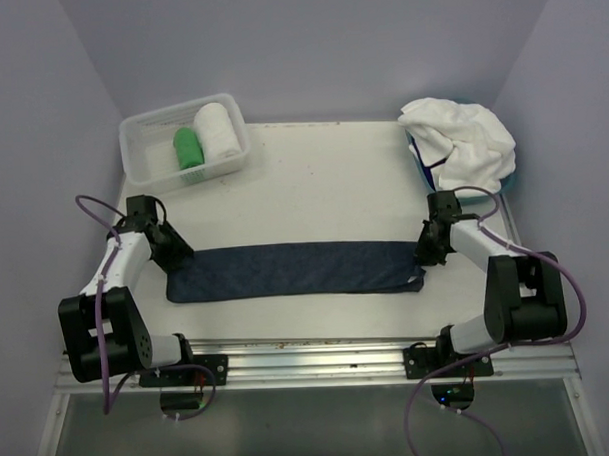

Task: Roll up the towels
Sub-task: Fold the towel

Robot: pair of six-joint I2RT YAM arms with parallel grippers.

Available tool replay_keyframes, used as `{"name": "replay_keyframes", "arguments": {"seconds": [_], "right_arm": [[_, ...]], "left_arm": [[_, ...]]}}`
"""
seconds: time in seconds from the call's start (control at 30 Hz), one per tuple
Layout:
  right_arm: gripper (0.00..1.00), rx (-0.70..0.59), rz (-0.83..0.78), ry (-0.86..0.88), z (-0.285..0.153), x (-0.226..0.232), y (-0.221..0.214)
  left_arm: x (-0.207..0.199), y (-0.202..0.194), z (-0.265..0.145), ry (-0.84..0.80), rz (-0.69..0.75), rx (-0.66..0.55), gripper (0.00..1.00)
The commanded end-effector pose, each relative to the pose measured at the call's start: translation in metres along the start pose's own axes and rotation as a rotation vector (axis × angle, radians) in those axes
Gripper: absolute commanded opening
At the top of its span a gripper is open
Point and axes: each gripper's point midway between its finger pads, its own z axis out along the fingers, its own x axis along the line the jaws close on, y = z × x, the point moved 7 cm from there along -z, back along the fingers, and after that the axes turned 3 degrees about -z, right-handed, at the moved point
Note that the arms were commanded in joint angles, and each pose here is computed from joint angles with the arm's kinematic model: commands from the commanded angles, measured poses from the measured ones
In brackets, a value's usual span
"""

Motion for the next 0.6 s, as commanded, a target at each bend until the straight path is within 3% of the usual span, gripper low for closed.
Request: {"name": "replay_keyframes", "arguments": {"seconds": [0.0,0.2,0.37,0.57], "right_arm": [[0.0,-0.026,0.034,-0.049,0.007,-0.006,-0.001],[0.0,-0.167,0.119,-0.113,-0.03,-0.028,0.017],[0.0,-0.258,0.193,-0.154,-0.062,-0.05,0.028],[0.0,-0.402,0.228,-0.122,-0.115,-0.051,0.05]], "left_arm": [[-0.001,0.001,0.004,-0.034,0.015,-0.002,0.43],[-0.008,-0.021,0.015,-0.086,0.028,0.065,0.43],[-0.039,-0.066,0.03,-0.126,0.107,0.161,0.43],[-0.066,-0.094,0.041,-0.141,0.194,0.206,0.43]]}}
